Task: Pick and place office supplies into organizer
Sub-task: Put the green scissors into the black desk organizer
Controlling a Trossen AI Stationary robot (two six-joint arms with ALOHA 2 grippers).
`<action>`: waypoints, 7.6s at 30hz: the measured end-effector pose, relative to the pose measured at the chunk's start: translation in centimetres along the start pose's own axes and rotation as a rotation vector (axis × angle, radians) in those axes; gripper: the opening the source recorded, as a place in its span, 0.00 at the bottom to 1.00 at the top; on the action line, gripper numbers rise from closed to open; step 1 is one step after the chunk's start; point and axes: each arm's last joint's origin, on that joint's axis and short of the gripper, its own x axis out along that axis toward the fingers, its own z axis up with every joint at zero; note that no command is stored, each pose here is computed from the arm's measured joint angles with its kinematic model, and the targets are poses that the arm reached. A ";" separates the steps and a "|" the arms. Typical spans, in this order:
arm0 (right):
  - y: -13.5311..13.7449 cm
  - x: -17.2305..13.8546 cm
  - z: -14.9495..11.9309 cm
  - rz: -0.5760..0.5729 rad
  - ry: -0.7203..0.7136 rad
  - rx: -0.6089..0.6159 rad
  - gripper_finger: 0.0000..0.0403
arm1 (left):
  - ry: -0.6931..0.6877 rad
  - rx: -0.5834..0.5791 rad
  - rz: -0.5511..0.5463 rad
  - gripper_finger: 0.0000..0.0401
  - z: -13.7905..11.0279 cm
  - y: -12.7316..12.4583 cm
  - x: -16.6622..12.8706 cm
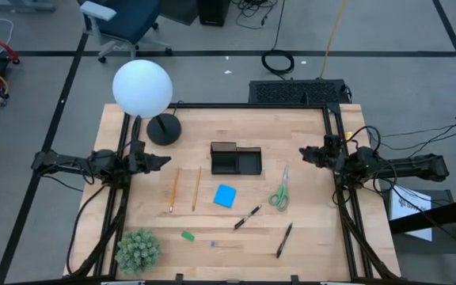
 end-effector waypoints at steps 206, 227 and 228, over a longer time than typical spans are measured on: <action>8.8 18.2 -5.4 -0.365 2.156 -1.112 0.22 | 0.235 0.527 -0.477 0.05 3.4 -17.7 15.8; 1.9 13.1 -11.8 -0.274 2.044 -1.302 0.26 | 0.235 0.527 -0.477 0.05 3.5 -17.7 15.8; 1.7 12.7 -11.7 -0.283 2.028 -1.294 0.26 | 0.234 0.527 -0.477 0.05 3.5 -17.7 15.8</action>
